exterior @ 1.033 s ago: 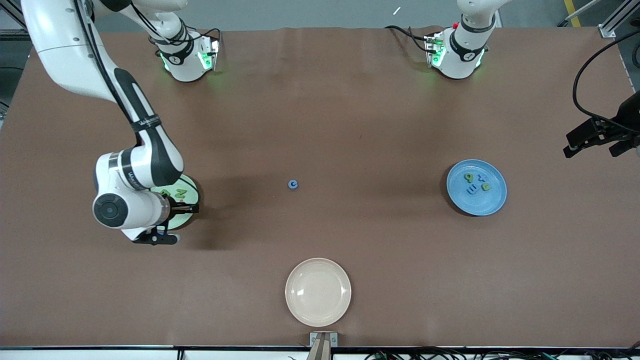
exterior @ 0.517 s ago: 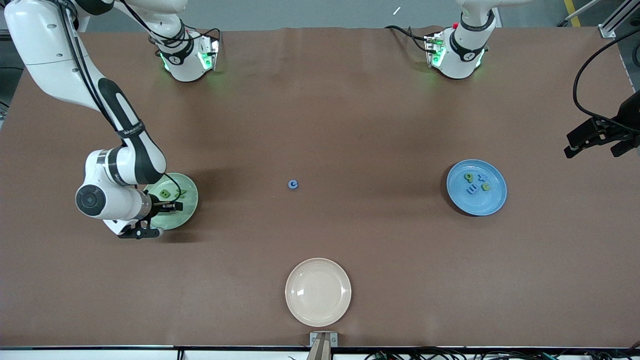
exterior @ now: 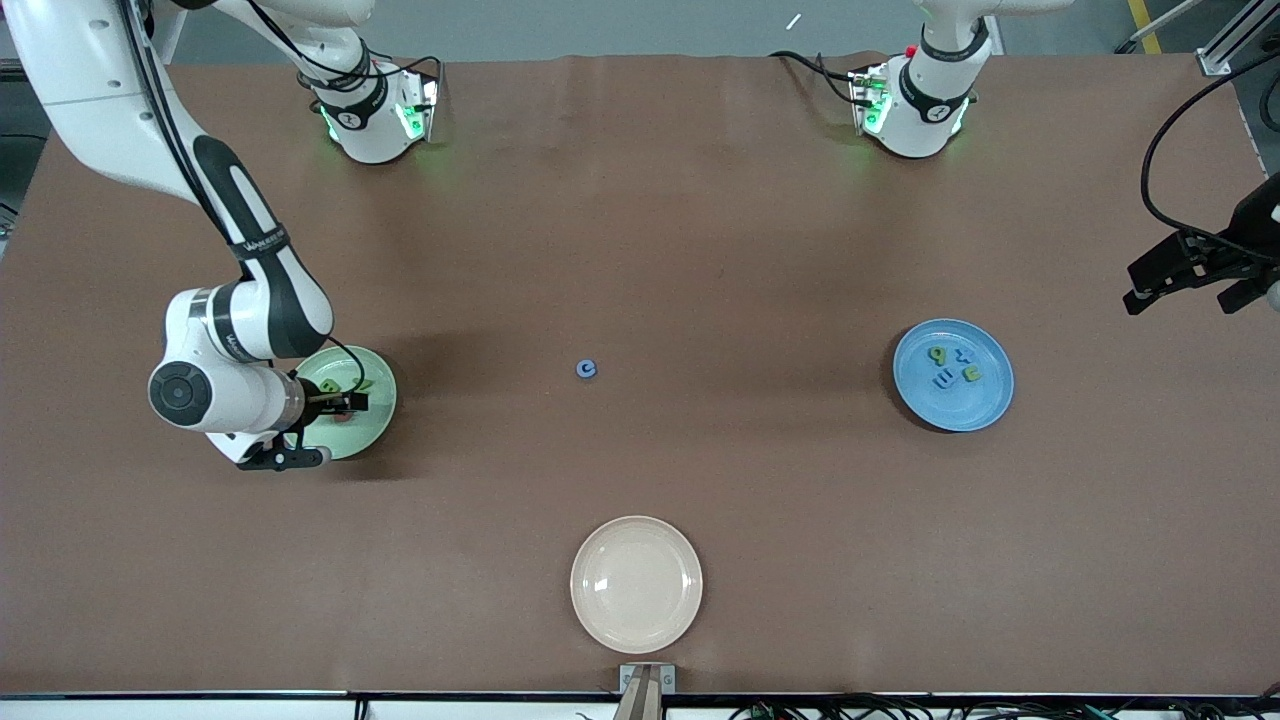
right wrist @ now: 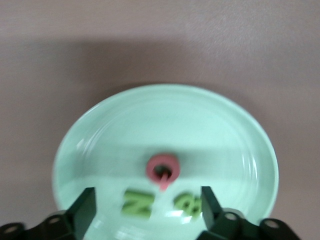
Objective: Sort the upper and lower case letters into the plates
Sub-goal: 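Lower the pink Q onto the green plate and open the right gripper, then move the right gripper to the blue letter and grasp it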
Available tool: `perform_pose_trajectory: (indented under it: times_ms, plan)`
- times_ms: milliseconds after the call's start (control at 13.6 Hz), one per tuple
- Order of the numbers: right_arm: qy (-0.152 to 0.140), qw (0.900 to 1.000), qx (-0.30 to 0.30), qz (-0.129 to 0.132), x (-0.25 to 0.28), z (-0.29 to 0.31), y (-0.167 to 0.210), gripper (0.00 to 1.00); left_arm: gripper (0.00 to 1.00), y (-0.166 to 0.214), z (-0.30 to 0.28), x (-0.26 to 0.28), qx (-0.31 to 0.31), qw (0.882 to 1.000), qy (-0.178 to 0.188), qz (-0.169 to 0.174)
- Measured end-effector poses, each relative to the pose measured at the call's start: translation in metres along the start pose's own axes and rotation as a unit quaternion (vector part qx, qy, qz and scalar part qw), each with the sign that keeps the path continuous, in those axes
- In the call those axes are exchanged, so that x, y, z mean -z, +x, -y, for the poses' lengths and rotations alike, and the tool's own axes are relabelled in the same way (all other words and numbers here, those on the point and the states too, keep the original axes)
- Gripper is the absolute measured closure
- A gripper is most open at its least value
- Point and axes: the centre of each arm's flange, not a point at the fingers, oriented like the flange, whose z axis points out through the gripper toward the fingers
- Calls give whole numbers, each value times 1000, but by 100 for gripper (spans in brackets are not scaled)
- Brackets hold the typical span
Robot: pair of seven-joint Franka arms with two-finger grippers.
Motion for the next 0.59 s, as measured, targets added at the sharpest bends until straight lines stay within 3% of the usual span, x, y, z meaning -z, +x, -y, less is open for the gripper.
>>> perform_pose_trajectory:
  times_ms: [148,369,590]
  plan:
    - [-4,1000,-23,3,28,37,-9,0,0,0,0,0,0,1000,0,0]
    - [17,996,-84,-2,48,131,-28,0,0,0,0,2,0,1000,0,-2]
    - [29,989,-141,-37,53,233,-51,0,0,1,0,6,0,1000,0,-6]
